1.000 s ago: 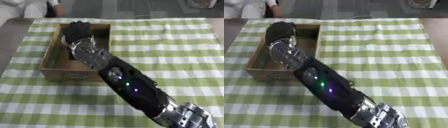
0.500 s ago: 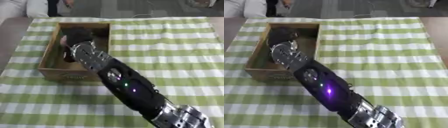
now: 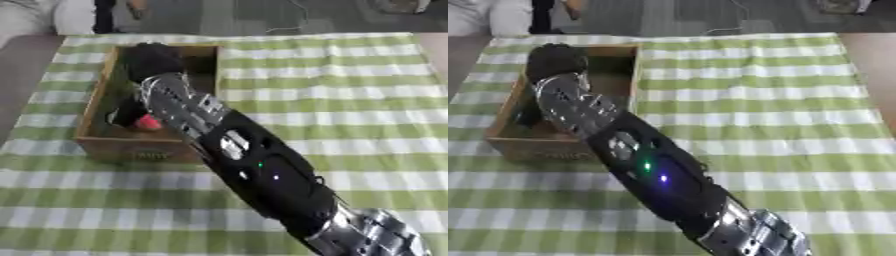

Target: Pick up objects on the table and place them in the box.

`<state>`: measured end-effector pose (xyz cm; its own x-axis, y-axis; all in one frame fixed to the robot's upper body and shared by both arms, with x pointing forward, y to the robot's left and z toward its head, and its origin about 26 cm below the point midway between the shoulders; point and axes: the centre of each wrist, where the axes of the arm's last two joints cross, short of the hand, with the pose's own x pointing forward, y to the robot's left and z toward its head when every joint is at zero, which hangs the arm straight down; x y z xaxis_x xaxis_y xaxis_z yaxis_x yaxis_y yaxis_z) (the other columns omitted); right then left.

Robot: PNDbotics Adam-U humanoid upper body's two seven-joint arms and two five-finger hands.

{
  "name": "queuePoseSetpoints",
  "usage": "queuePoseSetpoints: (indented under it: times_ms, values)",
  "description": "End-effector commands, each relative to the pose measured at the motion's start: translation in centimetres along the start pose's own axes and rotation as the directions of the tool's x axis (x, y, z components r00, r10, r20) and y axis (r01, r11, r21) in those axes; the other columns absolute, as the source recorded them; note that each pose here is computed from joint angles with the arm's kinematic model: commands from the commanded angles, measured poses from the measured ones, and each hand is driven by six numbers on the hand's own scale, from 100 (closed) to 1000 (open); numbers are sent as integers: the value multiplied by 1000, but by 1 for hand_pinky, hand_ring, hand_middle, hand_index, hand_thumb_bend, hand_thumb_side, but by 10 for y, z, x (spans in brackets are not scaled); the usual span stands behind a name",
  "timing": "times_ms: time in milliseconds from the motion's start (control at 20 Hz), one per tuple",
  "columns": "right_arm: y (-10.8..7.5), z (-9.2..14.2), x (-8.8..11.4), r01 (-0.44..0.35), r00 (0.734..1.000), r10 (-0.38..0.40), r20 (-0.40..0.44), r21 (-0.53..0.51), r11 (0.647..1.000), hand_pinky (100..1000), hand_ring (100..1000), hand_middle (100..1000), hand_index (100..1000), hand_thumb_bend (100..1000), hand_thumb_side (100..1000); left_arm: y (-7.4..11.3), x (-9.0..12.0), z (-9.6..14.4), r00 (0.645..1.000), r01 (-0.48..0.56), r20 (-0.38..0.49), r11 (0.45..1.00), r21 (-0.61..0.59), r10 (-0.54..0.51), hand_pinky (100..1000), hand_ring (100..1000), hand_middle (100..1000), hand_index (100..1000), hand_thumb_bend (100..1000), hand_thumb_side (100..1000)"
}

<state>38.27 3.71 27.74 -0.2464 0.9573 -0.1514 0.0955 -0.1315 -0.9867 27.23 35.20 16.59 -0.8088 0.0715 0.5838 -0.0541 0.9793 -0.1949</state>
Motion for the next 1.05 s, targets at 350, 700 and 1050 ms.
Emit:
queuePoseSetpoints:
  times_ms: [350,700,1050]
  values:
    - [-64,38,-33,44,993,-72,-93,-276,960,772,822,755,1000,542,944,1,8,-5,999,20,26,1000,-15,-20,470,440,504,798,100,917]
    - [-88,92,-80,171,968,-245,-54,-571,803,787,800,743,984,257,1000,2,8,-5,999,25,31,1000,-9,-25,471,441,505,798,100,919]
    - [-71,109,-126,319,899,-438,-11,-667,673,829,795,744,958,100,1000,3,9,-5,999,29,36,1000,-2,-29,470,441,505,798,100,916]
